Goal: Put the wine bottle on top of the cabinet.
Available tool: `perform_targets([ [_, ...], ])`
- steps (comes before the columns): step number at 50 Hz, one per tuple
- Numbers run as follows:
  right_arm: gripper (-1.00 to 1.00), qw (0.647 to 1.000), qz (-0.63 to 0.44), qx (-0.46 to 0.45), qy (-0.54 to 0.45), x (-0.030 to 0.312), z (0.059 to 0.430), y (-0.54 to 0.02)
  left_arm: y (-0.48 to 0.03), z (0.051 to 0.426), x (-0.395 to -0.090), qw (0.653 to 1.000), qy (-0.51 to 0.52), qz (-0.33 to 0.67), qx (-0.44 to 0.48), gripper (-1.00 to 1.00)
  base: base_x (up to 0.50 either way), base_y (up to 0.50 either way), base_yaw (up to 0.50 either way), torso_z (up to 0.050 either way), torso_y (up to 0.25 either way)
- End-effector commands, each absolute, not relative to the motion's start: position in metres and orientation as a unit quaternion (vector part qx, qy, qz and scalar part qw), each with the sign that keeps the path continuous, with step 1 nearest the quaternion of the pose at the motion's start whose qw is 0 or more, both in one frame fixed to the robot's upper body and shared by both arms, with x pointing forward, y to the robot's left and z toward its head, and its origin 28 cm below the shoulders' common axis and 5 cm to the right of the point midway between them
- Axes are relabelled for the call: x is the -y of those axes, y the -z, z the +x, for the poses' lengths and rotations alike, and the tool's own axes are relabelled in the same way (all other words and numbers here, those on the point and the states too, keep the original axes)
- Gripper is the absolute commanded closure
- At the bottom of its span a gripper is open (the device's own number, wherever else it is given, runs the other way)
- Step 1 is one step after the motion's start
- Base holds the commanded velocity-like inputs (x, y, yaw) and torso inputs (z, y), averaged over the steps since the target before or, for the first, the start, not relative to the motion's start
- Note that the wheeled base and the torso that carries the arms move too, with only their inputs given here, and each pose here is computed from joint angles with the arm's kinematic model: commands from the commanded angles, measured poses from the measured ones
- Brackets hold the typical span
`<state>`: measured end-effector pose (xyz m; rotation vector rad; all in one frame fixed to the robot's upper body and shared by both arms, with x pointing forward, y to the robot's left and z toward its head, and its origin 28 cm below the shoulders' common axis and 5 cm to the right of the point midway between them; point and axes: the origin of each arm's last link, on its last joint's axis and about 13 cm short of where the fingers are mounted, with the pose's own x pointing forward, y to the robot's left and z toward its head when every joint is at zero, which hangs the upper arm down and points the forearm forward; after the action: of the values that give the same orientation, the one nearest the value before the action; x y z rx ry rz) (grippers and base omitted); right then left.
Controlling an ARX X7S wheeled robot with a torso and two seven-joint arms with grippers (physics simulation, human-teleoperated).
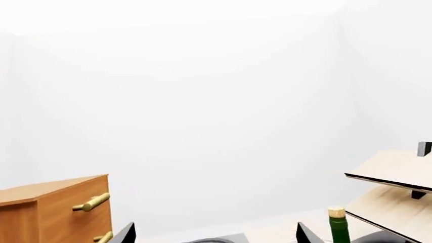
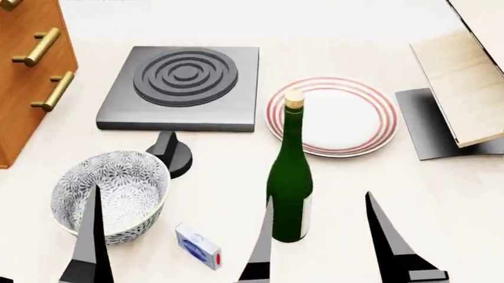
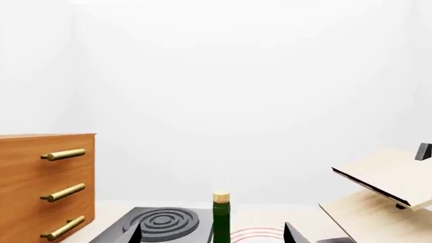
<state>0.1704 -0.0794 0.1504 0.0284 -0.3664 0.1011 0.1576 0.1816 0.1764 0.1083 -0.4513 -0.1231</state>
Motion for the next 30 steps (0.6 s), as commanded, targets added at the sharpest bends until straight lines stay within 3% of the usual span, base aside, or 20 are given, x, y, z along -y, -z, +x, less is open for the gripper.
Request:
perform_targets([
  [1,-1.00,0.981,0.011,0.189,-0.045,0.0811,0.1703,-0.1526,-0.1778,0.1584,-0.1831,0.970,0.059,0.056,0.227,-1.00,0.50,0.00,0.00,0.000,0.000],
  [26,-1.00,0.981,0.011,0.187,-0.044,0.0813,0.1719,-0.1497,-0.1762,0.1593,-0.1835,0.971,0.055,0.055,0.225,-1.00,0.50,0.00,0.00,0.000,0.000],
  [30,-1.00,0.980,0.008,0.192,-0.050,0.0801,0.1717,-0.1498,-0.1760,0.1595,-0.1831,0.971,0.057,0.055,0.225,-1.00,0.11,0.00,0.00,0.000,0.004],
])
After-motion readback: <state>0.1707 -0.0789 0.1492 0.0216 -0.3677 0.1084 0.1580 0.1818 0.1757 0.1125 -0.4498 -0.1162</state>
